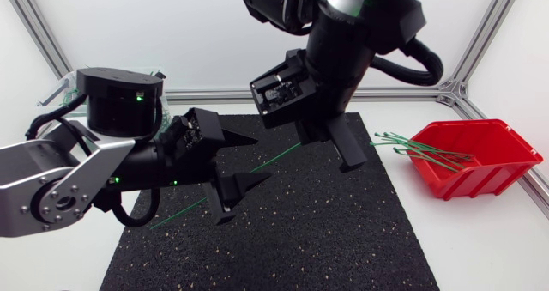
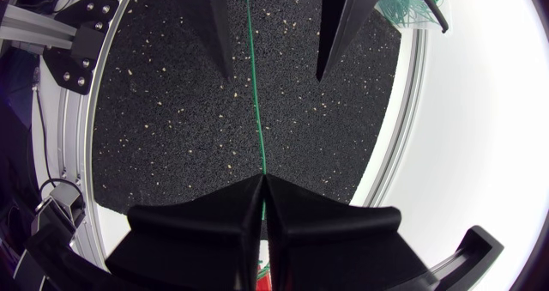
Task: Take a green cable tie from the red box, thread the tail through the head to close it, then place it in the transparent bin on the left.
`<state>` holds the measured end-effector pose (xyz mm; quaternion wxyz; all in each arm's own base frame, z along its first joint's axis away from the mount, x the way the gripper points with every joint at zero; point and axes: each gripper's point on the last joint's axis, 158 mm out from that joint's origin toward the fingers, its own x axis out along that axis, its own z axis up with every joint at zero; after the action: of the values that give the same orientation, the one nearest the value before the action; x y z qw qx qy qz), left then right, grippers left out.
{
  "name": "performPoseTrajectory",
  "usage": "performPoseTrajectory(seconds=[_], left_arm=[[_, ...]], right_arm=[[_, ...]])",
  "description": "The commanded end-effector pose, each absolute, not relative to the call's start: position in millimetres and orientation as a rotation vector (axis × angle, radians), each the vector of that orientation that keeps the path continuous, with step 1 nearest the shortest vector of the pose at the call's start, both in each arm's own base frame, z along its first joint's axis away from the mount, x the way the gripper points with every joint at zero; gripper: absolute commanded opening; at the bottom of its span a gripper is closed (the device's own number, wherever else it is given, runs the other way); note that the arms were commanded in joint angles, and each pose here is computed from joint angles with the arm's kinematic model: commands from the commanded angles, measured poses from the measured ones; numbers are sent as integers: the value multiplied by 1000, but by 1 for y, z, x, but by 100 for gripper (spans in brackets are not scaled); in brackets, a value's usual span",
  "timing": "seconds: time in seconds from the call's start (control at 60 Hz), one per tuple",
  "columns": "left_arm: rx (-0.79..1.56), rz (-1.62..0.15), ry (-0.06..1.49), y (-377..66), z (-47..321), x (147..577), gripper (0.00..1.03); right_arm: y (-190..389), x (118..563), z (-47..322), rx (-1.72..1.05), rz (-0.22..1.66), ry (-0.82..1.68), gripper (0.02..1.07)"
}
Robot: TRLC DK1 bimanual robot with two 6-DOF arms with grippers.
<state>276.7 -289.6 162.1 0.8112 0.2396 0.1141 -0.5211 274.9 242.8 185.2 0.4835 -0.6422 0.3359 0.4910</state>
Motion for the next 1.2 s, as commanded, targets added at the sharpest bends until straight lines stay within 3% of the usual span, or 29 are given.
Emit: performPoseTrajectory(seconds=[0.0,0.333,0.483,0.683,0.833,0.883,1.0,1.183], left_arm=[[501,-1118,269,-294,152,277,75],[487,-1093,261,-295,153,283,59],[485,-1092,261,-295,152,283,42],[485,-1096,255,-295,151,281,6],[477,-1116,289,-295,145,275,4],[469,-1133,305,-295,143,272,4],[419,-1176,339,-293,145,266,4],[359,-1220,368,-287,149,261,4]], right_arm=[[246,270,190,-1537,1194,801,8],[245,270,182,-1527,1195,803,8],[243,271,181,-1525,1192,808,8],[242,271,182,-1517,1193,803,8],[243,274,183,-1502,1187,780,8],[242,275,183,-1499,1184,779,16],[240,277,185,-1481,1176,759,45],[237,278,192,-1411,1183,708,69]])
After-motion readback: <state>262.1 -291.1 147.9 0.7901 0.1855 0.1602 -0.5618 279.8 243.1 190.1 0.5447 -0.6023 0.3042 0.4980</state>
